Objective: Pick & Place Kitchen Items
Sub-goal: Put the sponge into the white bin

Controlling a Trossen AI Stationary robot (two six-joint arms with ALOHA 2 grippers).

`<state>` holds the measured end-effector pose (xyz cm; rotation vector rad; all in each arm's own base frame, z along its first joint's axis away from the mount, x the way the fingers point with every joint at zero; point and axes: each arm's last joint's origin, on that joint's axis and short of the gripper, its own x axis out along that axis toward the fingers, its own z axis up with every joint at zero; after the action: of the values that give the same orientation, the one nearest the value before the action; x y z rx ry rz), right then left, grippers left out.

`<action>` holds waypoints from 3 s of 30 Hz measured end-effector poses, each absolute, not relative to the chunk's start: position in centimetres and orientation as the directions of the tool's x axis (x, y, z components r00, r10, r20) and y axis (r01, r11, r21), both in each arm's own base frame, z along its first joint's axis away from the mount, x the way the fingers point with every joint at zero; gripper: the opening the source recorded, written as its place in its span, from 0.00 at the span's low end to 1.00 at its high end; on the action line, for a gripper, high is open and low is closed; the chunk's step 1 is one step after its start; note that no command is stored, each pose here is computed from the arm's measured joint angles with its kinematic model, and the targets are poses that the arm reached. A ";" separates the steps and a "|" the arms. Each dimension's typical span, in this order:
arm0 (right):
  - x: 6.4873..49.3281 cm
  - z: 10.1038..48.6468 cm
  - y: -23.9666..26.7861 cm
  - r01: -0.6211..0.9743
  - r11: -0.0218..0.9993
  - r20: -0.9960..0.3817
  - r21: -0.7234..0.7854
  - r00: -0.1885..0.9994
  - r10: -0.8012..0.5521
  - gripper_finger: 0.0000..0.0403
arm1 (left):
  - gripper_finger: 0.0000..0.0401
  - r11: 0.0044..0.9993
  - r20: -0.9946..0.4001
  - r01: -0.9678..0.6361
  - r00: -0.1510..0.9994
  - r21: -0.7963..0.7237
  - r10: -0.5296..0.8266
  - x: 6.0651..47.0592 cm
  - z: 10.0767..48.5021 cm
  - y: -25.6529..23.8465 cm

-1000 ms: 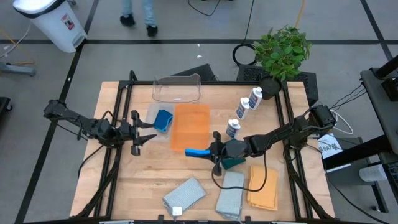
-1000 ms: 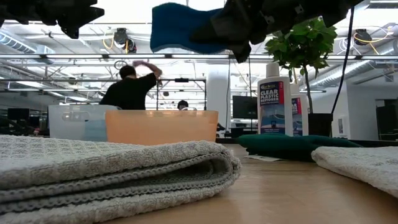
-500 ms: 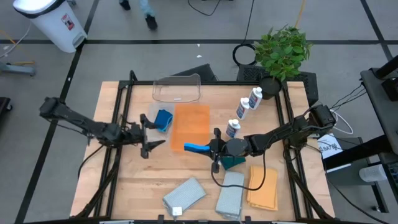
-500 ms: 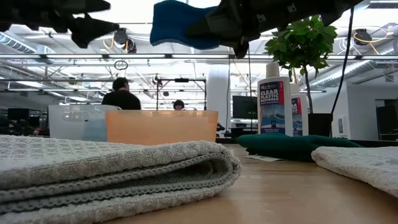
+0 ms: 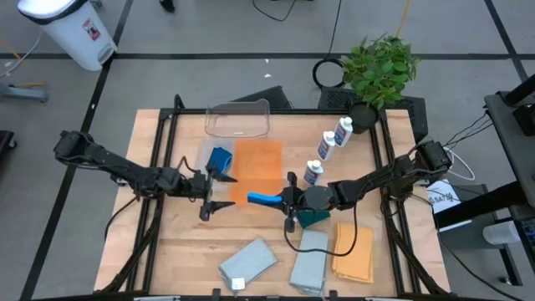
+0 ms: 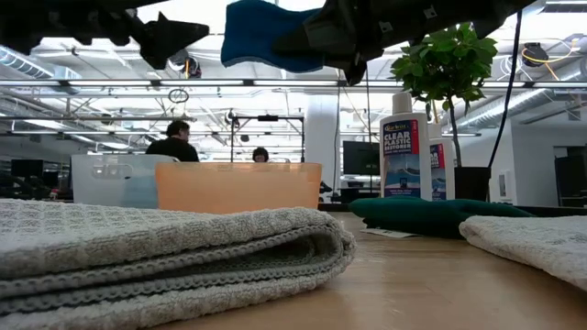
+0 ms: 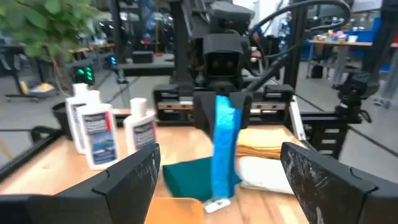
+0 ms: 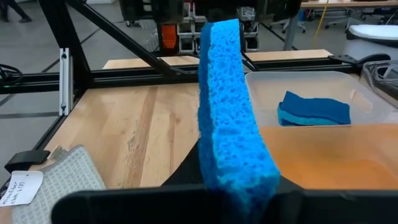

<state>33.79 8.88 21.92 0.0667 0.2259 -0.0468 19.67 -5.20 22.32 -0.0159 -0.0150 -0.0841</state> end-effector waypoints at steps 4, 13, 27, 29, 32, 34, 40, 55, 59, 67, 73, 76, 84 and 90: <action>33.8 21.9 8.9 0.054 0.997 -0.223 0.061 0.974 -0.039 0.02 | 0.85 0.996 -0.041 0.086 0.995 0.000 -0.085 21.3 22.2 -5.7; 33.8 21.9 8.9 0.052 0.997 -0.223 0.057 0.974 -0.038 0.02 | 0.85 0.996 -0.120 0.087 0.989 0.019 -0.084 24.8 21.9 -6.7; 33.7 21.9 9.1 0.041 0.998 -0.223 0.041 0.974 -0.030 0.02 | 0.85 0.999 -0.157 0.046 0.987 0.007 -0.044 27.5 22.6 -6.9; 33.7 21.9 9.3 0.034 0.999 -0.222 0.037 0.975 -0.025 0.02 | 0.84 0.999 -0.159 0.044 0.986 0.007 -0.042 27.5 22.6 -6.9; 33.7 22.0 9.4 0.032 0.999 -0.216 0.034 0.976 -0.024 0.02 | 0.79 0.999 -0.158 0.047 0.986 0.011 -0.044 27.5 22.6 -6.9; 33.7 22.0 9.3 0.032 0.999 -0.216 0.028 0.976 -0.025 0.02 | 0.73 0.999 -0.161 0.049 0.986 0.011 -0.046 27.5 22.6 -6.9; 33.7 22.0 9.3 0.032 0.999 -0.217 0.027 0.976 -0.026 0.02 | 0.54 0.999 -0.161 0.049 0.986 0.012 -0.047 27.5 22.6 -6.9; 33.7 21.9 9.3 0.030 0.999 -0.224 0.014 0.974 -0.026 0.02 | 0.09 0.992 -0.163 0.096 0.983 0.077 -0.082 27.5 22.6 -7.0; 33.7 21.9 9.3 0.030 0.999 -0.224 0.014 0.974 -0.026 0.02 | 0.03 0.992 -0.163 0.096 0.983 0.077 -0.082 27.5 22.6 -7.0; 33.7 21.9 9.3 0.029 0.999 -0.224 0.014 0.974 -0.025 0.02 | 0.14 0.992 -0.163 0.095 0.983 0.077 -0.082 27.4 22.6 -7.0; 33.7 21.9 9.3 0.029 0.999 -0.224 0.014 0.974 -0.025 0.02 | 0.20 0.993 -0.163 0.094 0.983 0.074 -0.081 27.5 22.6 -7.0; 33.7 21.9 9.3 0.029 0.999 -0.224 0.014 0.974 -0.025 0.02 | 0.20 0.993 -0.162 0.094 0.983 0.073 -0.081 27.4 22.6 -7.0; 33.7 21.9 9.3 0.029 0.999 -0.224 0.014 0.974 -0.025 0.02 | 0.20 0.993 -0.162 0.094 0.983 0.074 -0.081 27.4 22.6 -7.0; 33.7 21.9 9.4 0.025 1.000 -0.228 -0.001 0.973 -0.025 0.02 | 0.19 0.993 -0.175 0.097 0.981 0.073 -0.083 27.3 22.6 -7.0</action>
<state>33.65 9.36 21.87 0.0015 0.2300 -0.0249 27.29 -7.00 22.64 0.0815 0.1722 -0.0908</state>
